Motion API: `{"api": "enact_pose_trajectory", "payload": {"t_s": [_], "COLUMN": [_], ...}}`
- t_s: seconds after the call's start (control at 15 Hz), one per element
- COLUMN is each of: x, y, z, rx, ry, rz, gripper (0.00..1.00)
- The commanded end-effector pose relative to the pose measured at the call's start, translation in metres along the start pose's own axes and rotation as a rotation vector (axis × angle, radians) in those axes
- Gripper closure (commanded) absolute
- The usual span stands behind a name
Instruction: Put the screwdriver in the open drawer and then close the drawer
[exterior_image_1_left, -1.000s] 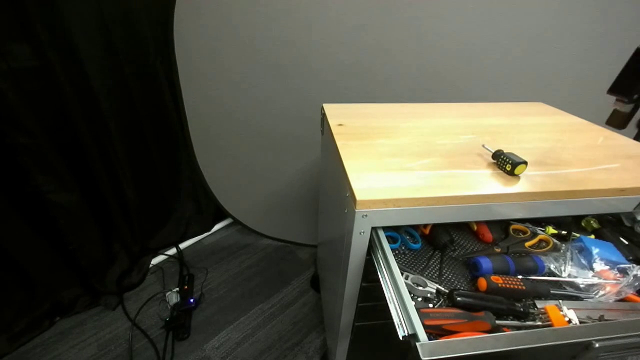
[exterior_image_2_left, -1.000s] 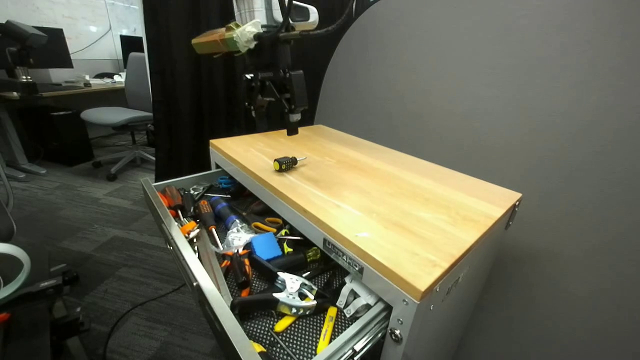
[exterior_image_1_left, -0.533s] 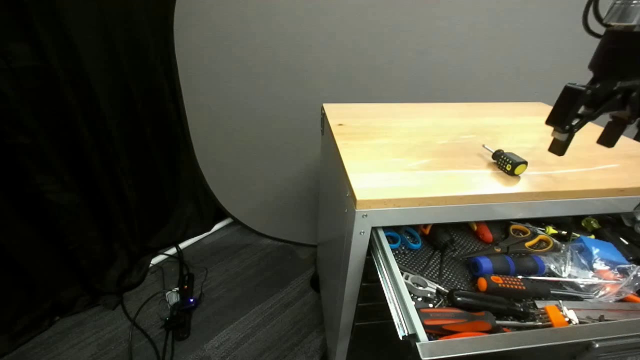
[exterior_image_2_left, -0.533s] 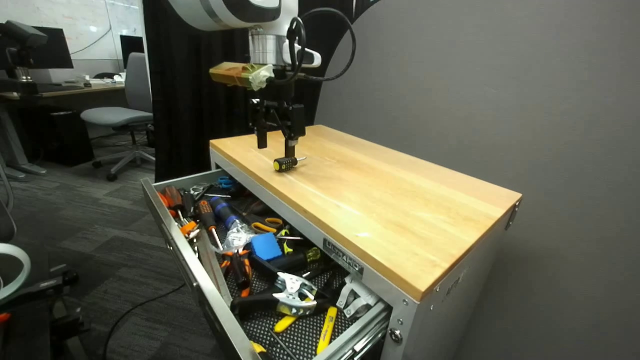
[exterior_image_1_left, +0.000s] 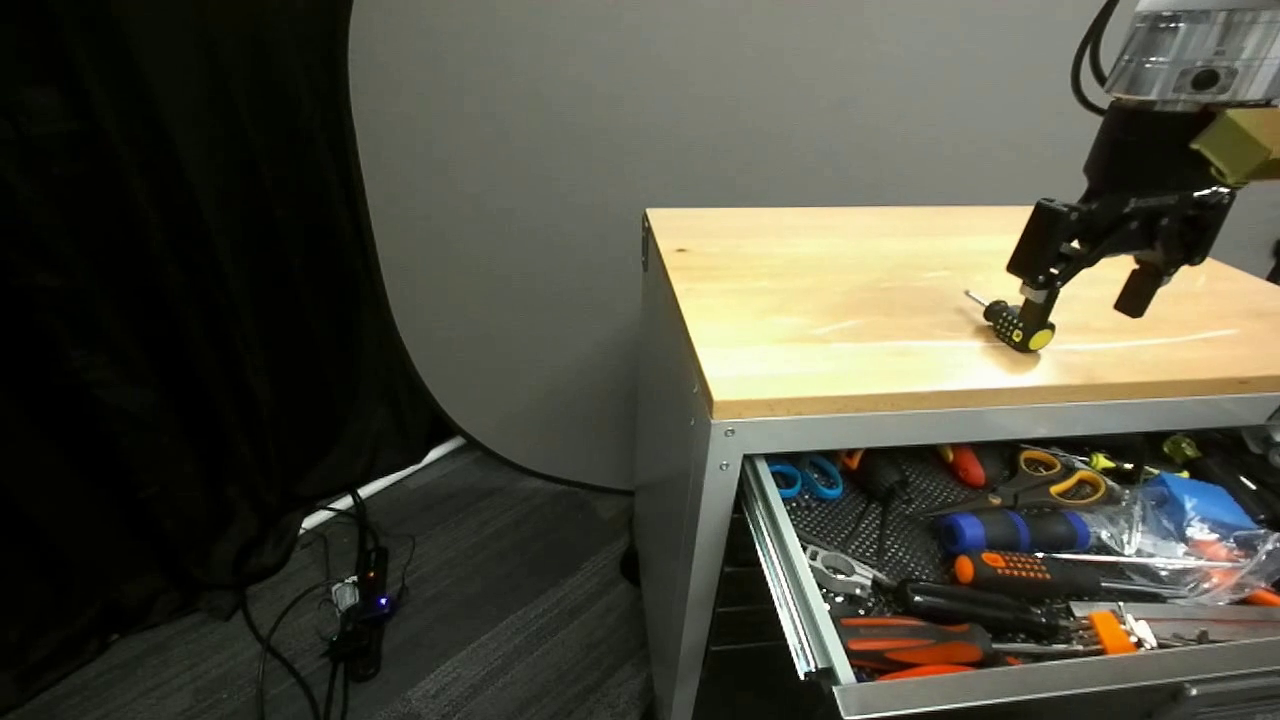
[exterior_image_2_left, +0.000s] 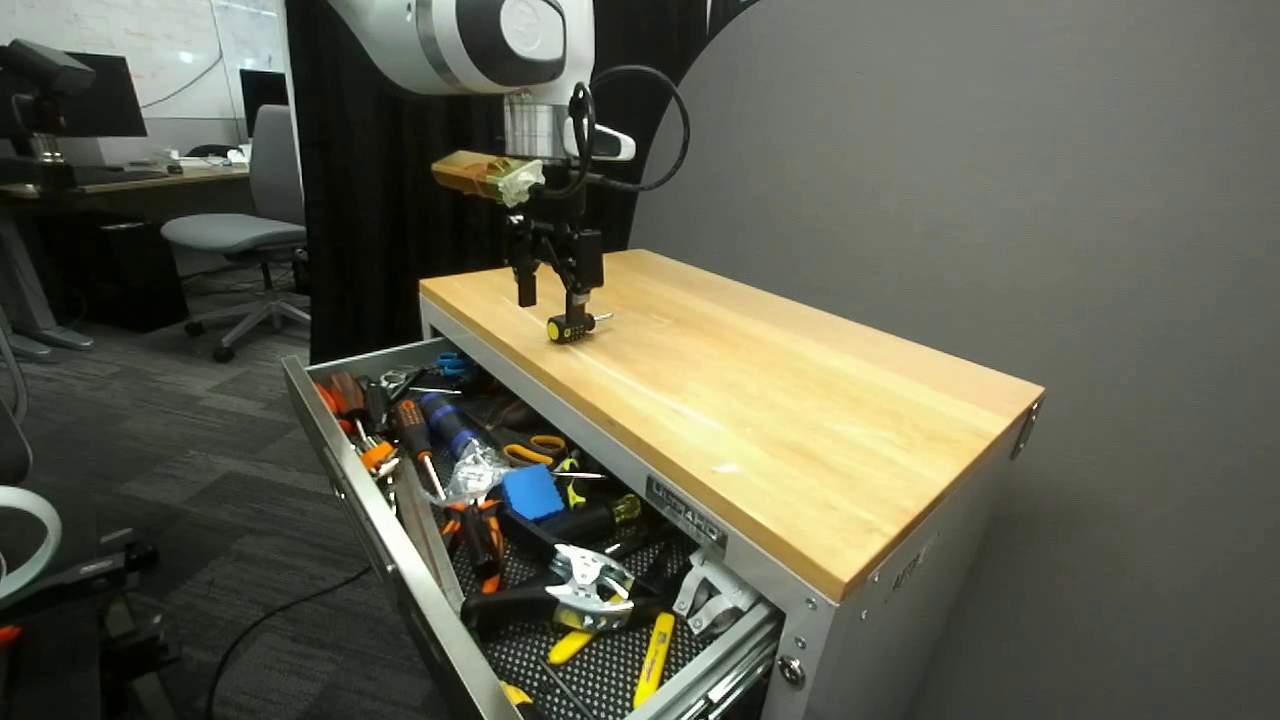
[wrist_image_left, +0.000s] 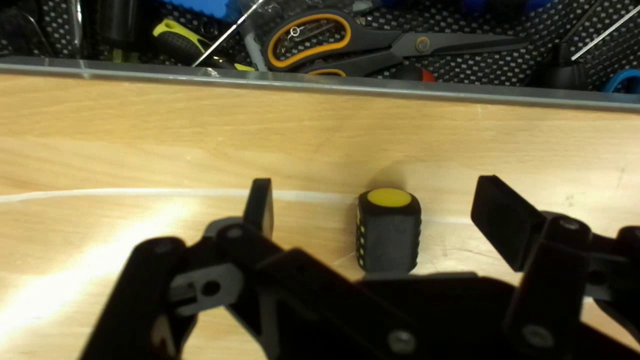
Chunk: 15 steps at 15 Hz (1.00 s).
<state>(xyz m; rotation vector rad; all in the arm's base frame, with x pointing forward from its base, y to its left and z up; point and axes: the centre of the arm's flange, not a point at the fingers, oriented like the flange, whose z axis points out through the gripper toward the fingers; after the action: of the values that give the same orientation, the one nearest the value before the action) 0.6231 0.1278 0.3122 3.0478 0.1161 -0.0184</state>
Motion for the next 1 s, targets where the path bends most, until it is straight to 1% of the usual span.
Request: {"api": "enact_pose_trajectory", "payload": {"t_s": [0.0, 0.07, 0.13, 0.2, 0.33, 0.4, 0.53, 0.67, 0.73, 0.93], "x": [0.022, 0.021, 0.023, 0.027, 0.031, 0.033, 0.037, 0.039, 0.035, 0.018], "y": [-0.012, -0.010, -0.011, -0.015, -0.015, -0.015, -0.017, -0.020, -0.018, 0.006], "z": [0.003, 0.003, 0.005, 0.010, 0.016, 0.019, 0.027, 0.032, 0.028, 0.016], "rx": [-0.025, -0.031, -0.051, -0.065, -0.083, -0.089, -0.093, -0.089, -0.099, -0.127], "ry": [0.042, 0.050, 0.060, 0.075, 0.097, 0.104, 0.114, 0.104, 0.098, 0.069], "rz": [0.039, 0.050, 0.053, 0.061, 0.082, 0.094, 0.115, 0.130, 0.134, 0.142], "gripper": [0.00, 0.00, 0.25, 0.25, 0.41, 0.51, 0.65, 0.80, 0.88, 0.88]}}
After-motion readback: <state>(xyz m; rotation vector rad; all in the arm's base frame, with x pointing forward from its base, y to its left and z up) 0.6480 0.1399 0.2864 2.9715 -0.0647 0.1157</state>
